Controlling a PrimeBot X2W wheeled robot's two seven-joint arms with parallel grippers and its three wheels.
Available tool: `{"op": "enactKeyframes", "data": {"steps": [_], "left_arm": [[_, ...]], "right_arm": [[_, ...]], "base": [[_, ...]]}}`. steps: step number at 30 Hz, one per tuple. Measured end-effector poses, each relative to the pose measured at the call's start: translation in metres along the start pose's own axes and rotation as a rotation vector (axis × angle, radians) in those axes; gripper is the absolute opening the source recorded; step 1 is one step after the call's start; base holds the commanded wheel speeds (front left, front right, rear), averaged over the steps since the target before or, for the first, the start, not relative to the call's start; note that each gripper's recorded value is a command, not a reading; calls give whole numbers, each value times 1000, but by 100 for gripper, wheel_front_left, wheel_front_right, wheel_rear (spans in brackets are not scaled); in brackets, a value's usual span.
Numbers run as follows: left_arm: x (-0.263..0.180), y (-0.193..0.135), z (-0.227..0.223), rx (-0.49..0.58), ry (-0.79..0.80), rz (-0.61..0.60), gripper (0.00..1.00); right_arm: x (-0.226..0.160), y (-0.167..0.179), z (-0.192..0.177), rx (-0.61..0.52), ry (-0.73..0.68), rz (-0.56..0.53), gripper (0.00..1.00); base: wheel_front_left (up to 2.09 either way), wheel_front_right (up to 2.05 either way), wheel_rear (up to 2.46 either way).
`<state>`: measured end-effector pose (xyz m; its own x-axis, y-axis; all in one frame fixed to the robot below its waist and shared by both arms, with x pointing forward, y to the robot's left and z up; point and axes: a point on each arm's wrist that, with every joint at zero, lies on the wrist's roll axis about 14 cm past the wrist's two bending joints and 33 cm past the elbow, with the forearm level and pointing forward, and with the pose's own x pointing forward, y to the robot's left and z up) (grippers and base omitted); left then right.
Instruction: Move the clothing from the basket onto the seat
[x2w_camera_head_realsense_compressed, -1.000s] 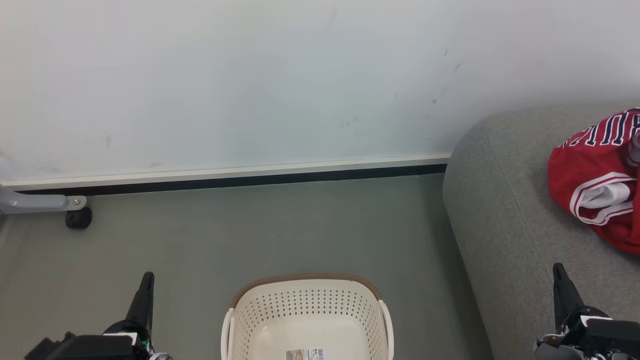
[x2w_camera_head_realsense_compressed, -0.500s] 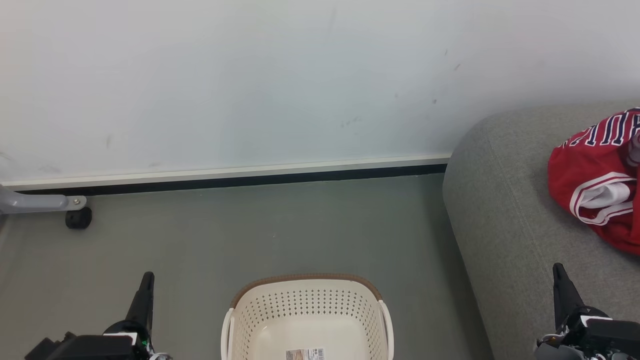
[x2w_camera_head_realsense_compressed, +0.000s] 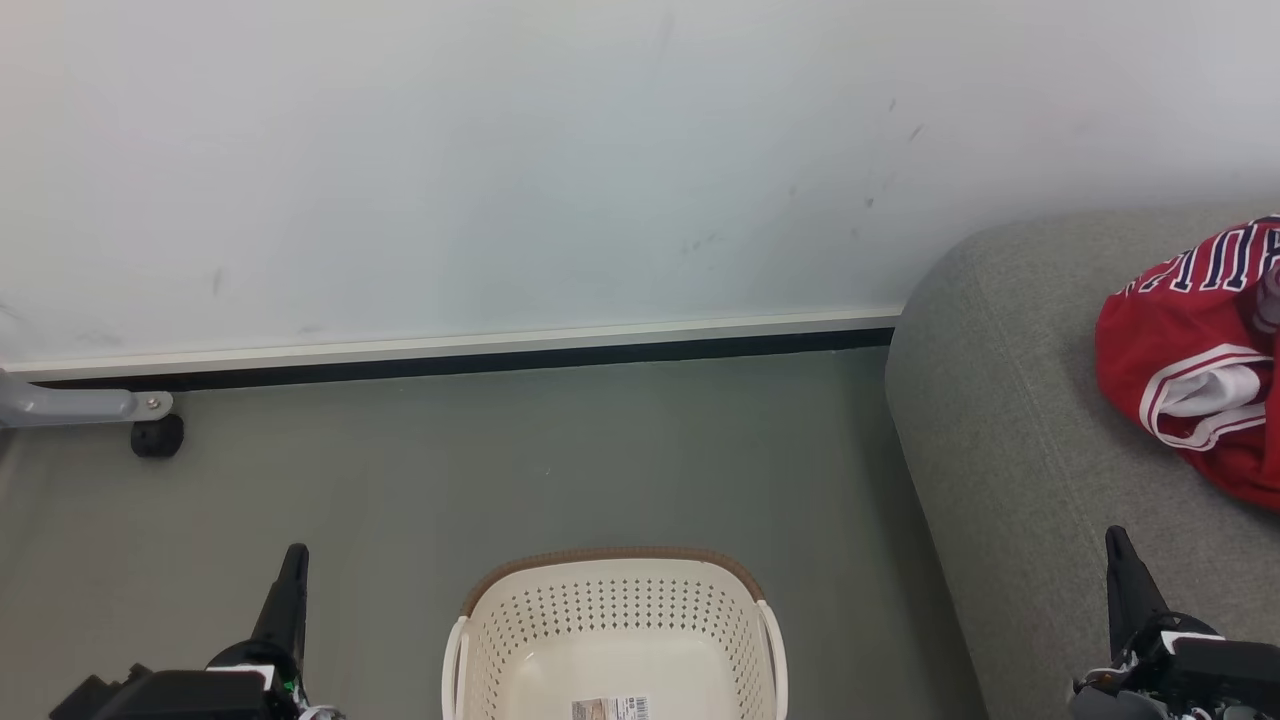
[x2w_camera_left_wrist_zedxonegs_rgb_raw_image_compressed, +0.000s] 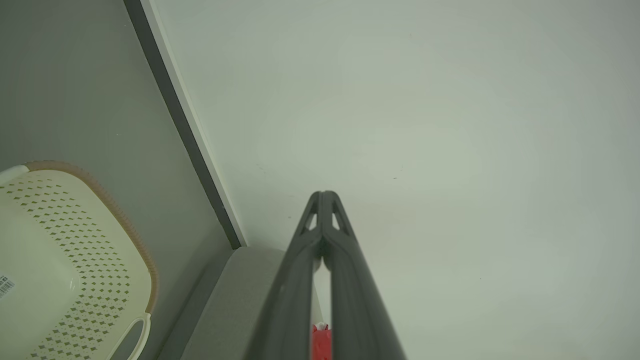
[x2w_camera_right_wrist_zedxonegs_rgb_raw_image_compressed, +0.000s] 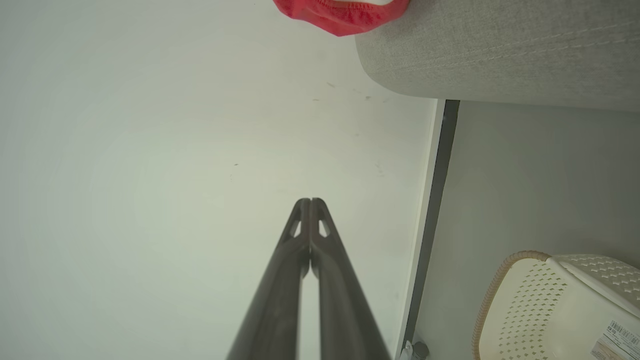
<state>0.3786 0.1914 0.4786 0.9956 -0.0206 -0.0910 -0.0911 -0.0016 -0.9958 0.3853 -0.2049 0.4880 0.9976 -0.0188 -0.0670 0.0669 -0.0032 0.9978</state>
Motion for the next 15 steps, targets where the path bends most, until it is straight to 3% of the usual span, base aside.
{"op": "enactKeyframes", "data": {"steps": [15], "left_arm": [[0, 0, 0, 0, 0, 0, 0]], "right_arm": [[0, 0, 0, 0, 0, 0, 0]], "base": [[0, 0, 0]]}}
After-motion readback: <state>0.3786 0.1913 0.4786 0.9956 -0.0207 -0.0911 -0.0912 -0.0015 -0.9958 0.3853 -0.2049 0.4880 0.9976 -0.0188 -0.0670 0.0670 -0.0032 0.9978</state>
